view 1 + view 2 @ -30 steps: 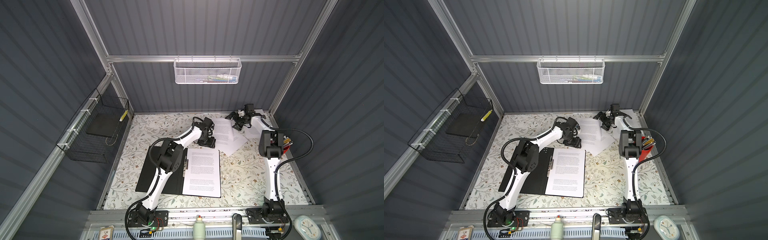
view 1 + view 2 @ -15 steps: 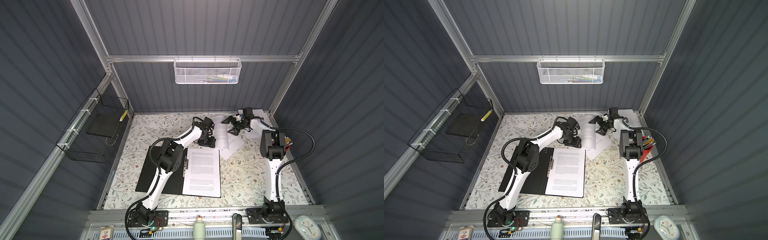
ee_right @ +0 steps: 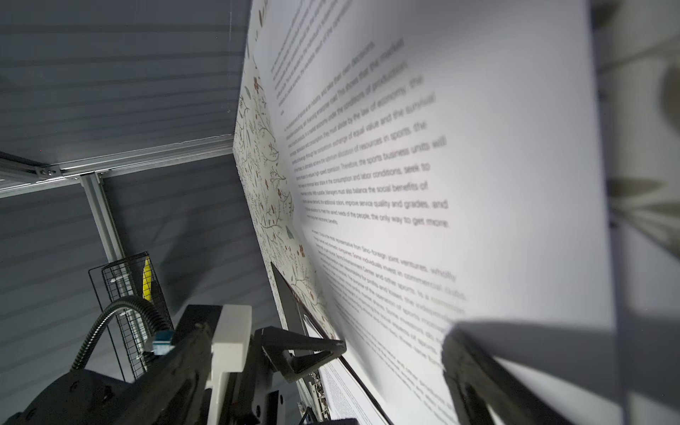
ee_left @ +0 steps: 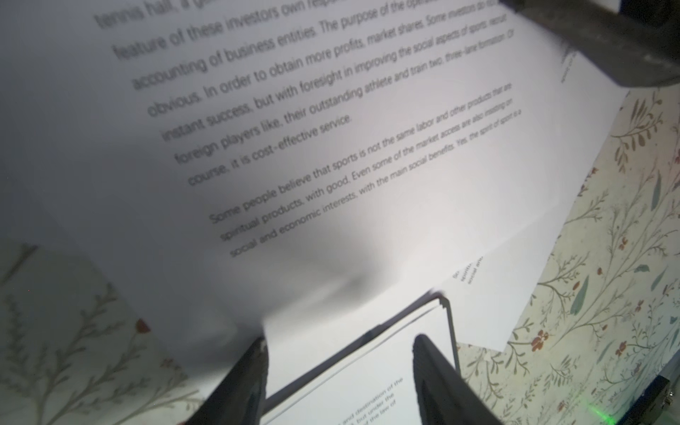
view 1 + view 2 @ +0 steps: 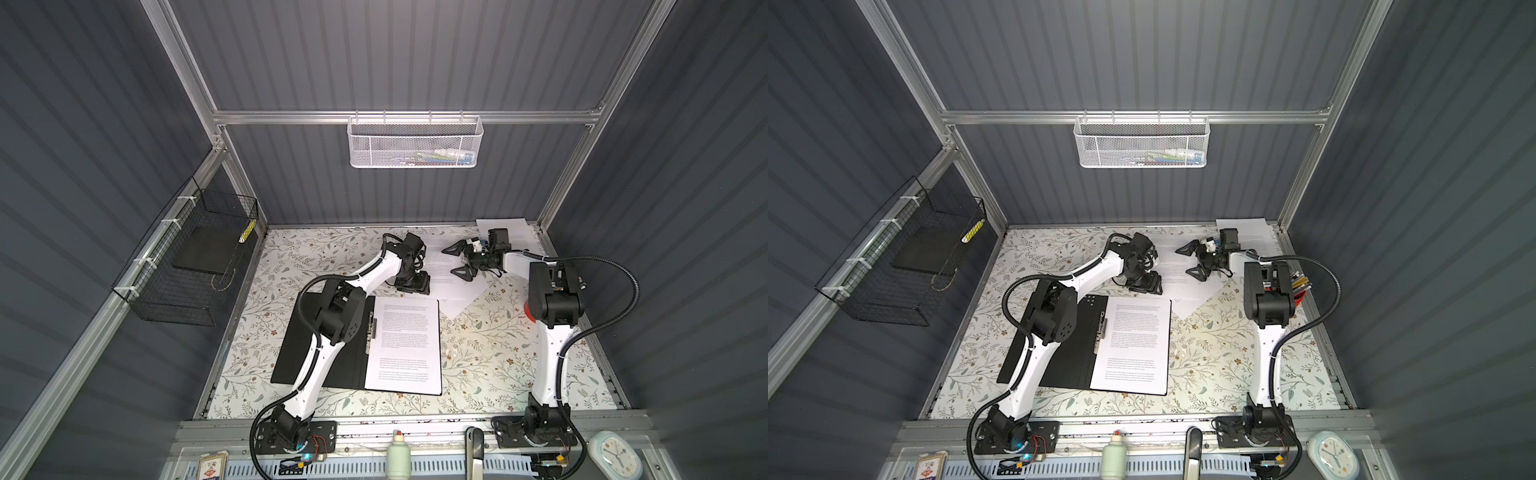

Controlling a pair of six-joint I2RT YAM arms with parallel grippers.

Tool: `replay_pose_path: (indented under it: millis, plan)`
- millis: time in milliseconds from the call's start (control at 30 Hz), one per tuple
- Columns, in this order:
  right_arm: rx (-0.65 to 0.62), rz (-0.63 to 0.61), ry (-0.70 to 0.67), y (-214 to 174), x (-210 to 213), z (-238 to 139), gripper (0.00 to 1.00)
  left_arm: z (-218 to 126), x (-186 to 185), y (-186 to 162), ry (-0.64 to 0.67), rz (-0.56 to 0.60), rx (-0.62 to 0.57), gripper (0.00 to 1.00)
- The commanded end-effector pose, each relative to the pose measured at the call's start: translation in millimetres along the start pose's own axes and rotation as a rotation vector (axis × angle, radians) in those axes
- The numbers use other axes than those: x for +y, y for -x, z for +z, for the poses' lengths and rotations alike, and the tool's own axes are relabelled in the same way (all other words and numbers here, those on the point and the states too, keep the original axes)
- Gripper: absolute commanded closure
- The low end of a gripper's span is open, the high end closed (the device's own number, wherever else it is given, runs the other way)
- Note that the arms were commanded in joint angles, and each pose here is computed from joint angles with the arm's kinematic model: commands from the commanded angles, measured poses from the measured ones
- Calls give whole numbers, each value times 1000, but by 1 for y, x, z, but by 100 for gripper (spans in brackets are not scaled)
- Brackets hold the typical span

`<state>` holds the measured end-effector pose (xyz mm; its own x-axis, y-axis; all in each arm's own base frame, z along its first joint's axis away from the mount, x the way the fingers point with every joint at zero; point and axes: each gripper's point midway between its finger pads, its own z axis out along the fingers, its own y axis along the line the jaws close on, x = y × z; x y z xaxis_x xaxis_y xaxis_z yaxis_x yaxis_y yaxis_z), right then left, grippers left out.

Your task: Put the files into the folder

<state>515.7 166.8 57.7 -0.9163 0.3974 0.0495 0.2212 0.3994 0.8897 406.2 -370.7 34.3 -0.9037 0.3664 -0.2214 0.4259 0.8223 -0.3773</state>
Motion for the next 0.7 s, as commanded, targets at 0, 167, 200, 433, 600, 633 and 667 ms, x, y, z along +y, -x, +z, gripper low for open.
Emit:
replay_pose_path:
  millis: [0,167,200,433,600,633,667]
  plan:
    - [-10,-38,36,-7,20,0,1,55,33,-46,51,-78,170,37]
    - [-48,-130,-78,-6,28,-22,1,40,37,-37,21,-118,144,37]
    - [-58,-140,-109,-5,25,-27,1,37,39,-35,24,-122,138,37]
    - [-67,-156,-292,6,1,-46,1,5,4,-13,-139,-86,68,34]
    - [-87,-178,-327,13,-3,-48,1,-32,-24,25,-236,-94,-95,30]
    - [-85,-178,-330,15,-3,-47,1,-38,-28,33,-247,-89,-126,29]
    - [-83,-178,-329,16,-2,-47,1,-42,-30,42,-246,-83,-153,29]
